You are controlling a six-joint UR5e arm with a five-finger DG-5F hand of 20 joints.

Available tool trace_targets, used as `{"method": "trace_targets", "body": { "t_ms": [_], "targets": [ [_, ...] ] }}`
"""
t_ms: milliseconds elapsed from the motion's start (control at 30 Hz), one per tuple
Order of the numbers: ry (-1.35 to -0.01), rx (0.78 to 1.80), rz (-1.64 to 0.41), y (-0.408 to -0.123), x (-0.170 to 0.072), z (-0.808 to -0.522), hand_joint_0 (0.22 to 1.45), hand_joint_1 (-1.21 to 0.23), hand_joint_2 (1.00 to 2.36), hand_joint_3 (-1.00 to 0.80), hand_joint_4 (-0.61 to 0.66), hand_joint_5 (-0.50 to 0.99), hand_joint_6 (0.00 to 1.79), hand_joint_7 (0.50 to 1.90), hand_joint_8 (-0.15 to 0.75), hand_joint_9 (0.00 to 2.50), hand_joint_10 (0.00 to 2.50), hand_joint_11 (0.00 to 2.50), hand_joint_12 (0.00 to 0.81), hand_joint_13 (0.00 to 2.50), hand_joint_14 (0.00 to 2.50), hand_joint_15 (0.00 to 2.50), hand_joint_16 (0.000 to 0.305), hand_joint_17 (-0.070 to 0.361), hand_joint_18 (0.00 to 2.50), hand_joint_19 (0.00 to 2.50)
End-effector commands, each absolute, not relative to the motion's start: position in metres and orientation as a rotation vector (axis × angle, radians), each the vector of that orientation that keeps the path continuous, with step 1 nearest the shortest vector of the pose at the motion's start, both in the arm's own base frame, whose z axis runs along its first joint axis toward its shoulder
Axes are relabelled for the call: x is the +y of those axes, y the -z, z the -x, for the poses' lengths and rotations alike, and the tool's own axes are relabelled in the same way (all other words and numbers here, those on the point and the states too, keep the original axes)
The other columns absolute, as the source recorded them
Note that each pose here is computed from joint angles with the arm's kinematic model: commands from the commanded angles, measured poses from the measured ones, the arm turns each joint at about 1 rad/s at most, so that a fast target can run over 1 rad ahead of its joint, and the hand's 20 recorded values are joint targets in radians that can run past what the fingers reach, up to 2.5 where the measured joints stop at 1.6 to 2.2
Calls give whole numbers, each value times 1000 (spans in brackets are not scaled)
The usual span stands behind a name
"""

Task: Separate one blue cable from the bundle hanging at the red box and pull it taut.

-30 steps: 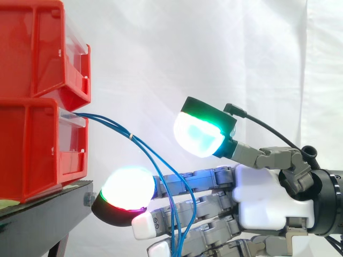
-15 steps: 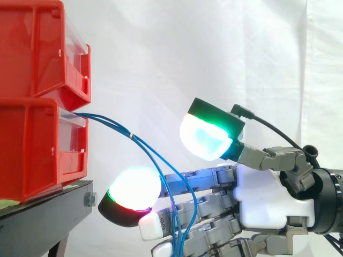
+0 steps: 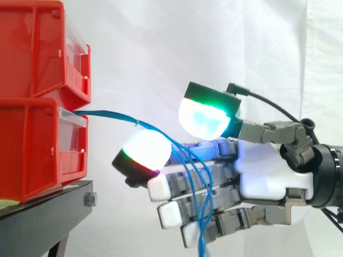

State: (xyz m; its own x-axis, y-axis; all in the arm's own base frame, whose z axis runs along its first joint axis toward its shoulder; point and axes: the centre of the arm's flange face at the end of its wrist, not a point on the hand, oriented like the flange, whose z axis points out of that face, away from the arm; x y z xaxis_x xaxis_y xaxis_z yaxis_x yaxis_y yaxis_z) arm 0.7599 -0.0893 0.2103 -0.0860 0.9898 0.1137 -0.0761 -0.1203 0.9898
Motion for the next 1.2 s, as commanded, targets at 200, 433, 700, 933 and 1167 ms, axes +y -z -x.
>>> {"method": "trace_targets", "body": {
  "t_ms": [200,433,700,933,1167],
  "targets": [
    [-1396,1141,-1183,-219,-90,-760,651,-562,1017,-288,187,-141,503,1120,277,727,10,269,338,795,15,335,47,105,708,420],
    [-1397,1135,-1174,-222,-92,-762,598,-479,1007,-422,190,-133,502,1209,279,730,10,286,339,801,14,347,47,106,707,426],
    [-1392,1137,-1201,-220,-98,-759,590,-348,1002,-475,190,-114,503,1218,286,769,11,294,343,813,14,347,47,105,710,448],
    [-1386,1146,-1203,-219,-97,-759,659,-495,1020,-249,175,-108,503,1237,289,803,11,298,340,829,14,345,47,105,732,440],
    [-1376,1145,-1195,-218,-98,-759,721,-680,1022,-188,177,-150,571,1285,266,742,14,367,327,848,15,374,45,102,727,412]
  ]
}}
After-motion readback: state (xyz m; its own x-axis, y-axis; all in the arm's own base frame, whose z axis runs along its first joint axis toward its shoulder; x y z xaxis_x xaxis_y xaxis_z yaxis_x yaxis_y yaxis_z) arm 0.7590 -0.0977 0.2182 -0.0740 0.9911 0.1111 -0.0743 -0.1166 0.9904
